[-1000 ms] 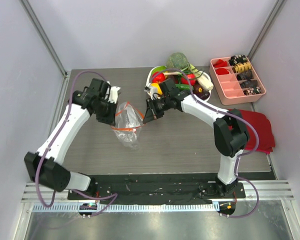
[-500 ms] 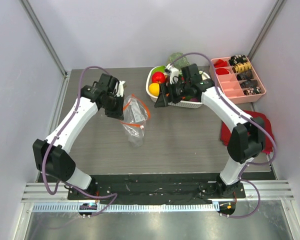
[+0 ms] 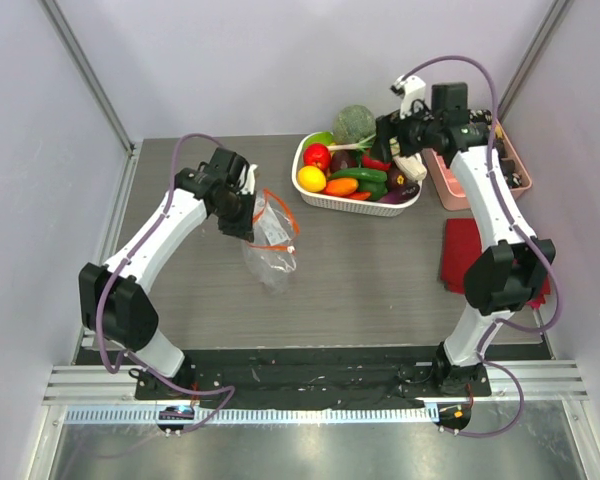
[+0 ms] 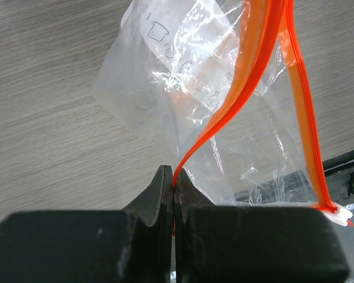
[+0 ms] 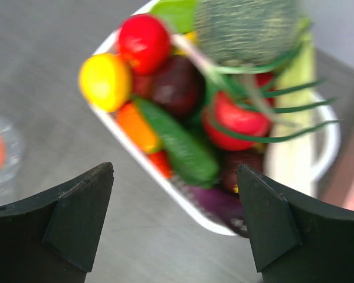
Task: Place the food in the zip-top bag and seal the zipper
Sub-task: Pick up the fake vegetable from the bin.
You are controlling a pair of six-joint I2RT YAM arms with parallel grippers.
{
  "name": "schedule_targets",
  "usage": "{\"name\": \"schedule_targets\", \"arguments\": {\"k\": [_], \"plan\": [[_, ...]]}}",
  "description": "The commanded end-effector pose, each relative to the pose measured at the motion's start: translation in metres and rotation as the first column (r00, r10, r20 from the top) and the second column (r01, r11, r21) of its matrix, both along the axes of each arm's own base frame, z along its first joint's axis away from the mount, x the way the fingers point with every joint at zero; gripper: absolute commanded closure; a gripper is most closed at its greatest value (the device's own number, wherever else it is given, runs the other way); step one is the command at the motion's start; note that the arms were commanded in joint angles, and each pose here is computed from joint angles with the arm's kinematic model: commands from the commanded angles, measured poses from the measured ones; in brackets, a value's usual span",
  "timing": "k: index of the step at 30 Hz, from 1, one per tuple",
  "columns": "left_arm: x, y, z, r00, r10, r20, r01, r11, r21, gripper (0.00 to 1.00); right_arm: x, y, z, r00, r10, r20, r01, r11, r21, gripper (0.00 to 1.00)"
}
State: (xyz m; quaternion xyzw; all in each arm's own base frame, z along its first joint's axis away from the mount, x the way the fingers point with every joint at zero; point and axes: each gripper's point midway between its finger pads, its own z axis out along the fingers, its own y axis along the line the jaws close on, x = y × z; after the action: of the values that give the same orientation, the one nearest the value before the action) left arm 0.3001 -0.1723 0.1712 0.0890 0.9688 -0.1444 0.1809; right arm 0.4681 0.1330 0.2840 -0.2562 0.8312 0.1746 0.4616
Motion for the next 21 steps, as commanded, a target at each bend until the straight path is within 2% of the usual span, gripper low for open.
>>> {"name": "schedule_targets", "arguments": {"k": [1,7,12,15,21], "plan": [[0.013,-0.009,0.018,0.998,-0.007,0.066,0.01,0.999,-0.037,1.0,0.033,-0.023,0.013,0.992,-0.002,0.129,0.013,0.996,-0.084,0.1],[0.014,-0.01,0.018,0.998,-0.012,0.065,0.015,0.999,-0.037,1.0,0.048,-0.024,0.004,0.97,0.102,0.223,-0.06,0.98,-0.188,0.15],[0.012,-0.008,0.016,0.998,-0.015,0.061,0.017,0.999,-0.029,1.0,0.054,-0.017,0.038,0.901,0.14,0.41,-0.036,0.967,-0.251,0.27],[0.012,-0.008,0.015,0.998,-0.018,0.058,0.019,0.999,-0.029,1.0,0.052,-0.004,0.038,0.876,0.188,0.443,-0.028,0.939,-0.342,0.33],[0.012,-0.009,0.013,0.999,-0.019,0.05,0.02,0.999,-0.028,1.0,0.067,-0.01,0.027,0.901,0.116,0.418,0.043,0.935,-0.351,0.33]]}}
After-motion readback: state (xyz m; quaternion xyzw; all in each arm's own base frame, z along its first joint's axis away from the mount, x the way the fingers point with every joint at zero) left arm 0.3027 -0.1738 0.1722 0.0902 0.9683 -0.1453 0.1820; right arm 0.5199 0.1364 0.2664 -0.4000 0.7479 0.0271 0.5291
